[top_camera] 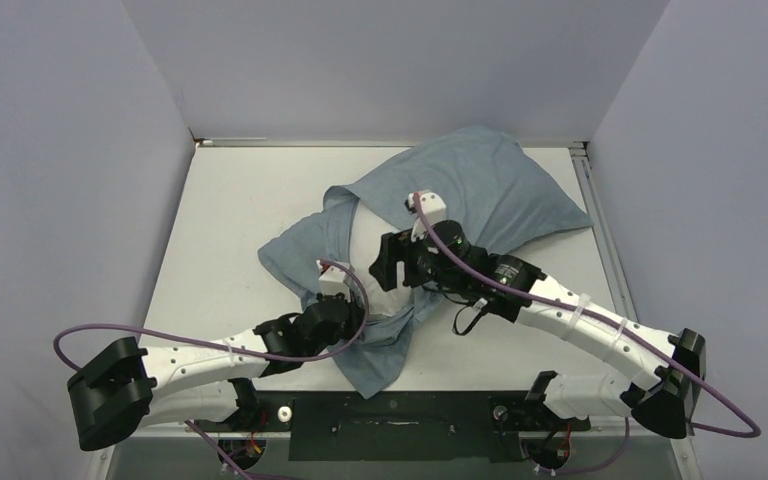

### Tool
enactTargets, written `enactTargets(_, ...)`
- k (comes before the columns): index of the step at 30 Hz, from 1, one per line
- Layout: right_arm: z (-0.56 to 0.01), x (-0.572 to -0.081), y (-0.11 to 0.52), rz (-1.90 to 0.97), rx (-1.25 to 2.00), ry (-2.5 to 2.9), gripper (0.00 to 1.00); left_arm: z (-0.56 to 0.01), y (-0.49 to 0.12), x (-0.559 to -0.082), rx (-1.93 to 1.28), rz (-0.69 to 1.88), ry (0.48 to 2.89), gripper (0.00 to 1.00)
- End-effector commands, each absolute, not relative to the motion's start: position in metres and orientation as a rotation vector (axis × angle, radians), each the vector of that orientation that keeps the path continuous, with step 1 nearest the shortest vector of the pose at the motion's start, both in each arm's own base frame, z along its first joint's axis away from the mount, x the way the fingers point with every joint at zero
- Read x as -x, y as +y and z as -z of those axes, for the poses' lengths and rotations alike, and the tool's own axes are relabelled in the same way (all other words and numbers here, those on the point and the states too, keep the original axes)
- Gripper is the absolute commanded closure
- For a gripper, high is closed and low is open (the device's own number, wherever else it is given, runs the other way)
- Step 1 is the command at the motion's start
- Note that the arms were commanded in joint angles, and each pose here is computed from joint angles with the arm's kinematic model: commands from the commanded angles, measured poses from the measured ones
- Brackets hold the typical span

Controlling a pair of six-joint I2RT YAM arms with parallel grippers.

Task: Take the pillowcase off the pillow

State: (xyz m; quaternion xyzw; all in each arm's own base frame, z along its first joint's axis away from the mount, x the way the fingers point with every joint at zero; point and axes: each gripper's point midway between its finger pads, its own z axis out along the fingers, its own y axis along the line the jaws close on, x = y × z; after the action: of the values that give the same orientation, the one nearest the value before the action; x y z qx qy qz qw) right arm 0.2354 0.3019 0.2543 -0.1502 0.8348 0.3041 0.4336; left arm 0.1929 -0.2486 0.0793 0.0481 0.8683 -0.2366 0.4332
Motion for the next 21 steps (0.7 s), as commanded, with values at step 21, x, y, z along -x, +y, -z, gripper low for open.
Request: enactTargets(21, -0.128, -0.201, 0.32, -0.513, 0.286, 2.353, 0.17, -0.091, -0.264, -0.188, -0.072, 0.751, 2.111, 1.0)
